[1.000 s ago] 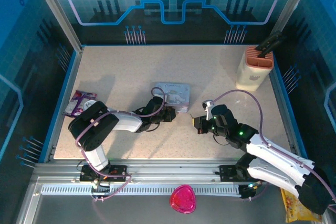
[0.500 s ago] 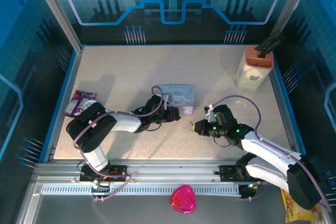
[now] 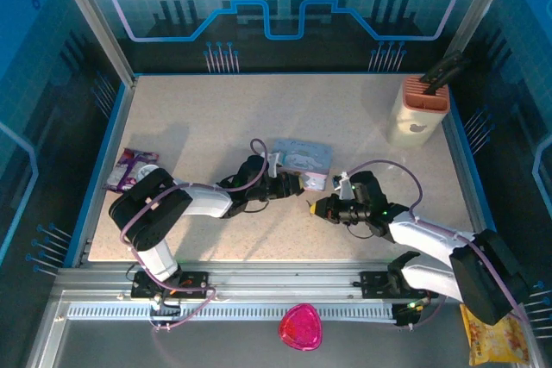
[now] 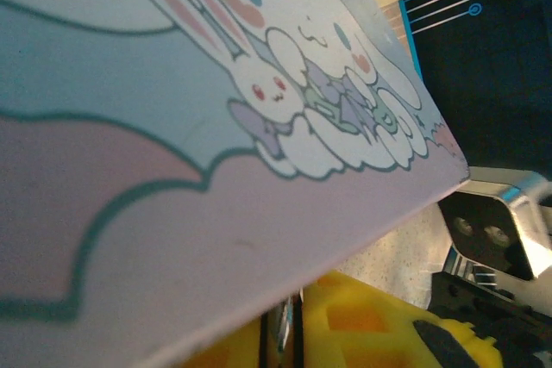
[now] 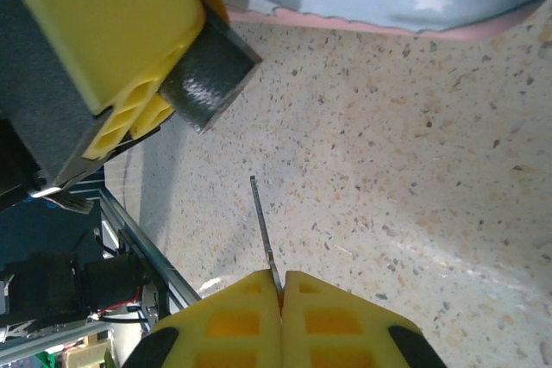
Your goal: Unlock a padlock with a key
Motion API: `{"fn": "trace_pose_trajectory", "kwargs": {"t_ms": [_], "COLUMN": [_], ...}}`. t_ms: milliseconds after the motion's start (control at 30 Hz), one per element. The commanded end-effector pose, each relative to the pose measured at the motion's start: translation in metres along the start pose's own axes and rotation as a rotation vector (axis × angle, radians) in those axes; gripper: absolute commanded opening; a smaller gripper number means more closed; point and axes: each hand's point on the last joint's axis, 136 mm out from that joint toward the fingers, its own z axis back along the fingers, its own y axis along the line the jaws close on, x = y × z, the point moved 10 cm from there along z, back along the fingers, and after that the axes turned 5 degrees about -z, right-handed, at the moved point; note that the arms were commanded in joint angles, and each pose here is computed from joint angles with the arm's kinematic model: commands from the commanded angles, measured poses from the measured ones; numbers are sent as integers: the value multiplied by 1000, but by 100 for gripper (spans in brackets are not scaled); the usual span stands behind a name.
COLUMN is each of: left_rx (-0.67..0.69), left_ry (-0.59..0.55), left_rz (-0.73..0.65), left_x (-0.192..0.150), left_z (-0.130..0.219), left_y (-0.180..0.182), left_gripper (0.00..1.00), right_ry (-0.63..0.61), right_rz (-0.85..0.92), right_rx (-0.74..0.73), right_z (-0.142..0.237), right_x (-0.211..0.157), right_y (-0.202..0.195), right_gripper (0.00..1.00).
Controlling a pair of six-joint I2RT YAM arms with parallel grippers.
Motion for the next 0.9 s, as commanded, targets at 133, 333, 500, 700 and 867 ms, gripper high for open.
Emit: {"fn": "trace_pose_trajectory", "kwargs": {"t_ms": [133,333,500,700,867], "left_rx": [-103,-108,-121,-132,-145], "left_ry": [-32,-33,-35,-36,-40], "left_rz": [-32,-28,-18,-12,-1], "left_x": [6,5,4,3,3], "left_z": [3,5,8,10,11], "left_y": [-17,-17,-18,-19,-19], "left_gripper": [3,3,3,2,3], "right_ry": [2,14,11,12,7], "right_rz": [-9,-20,-28,-32,-36], "right_rx": [85,135,151,144,138], "right_z": [1,-4,-8,-10,-11], "right_x": [7,11,13,13,13], "right_y": [1,2,1,-2,-4], "right_gripper": [0,0,0,0,0]}}
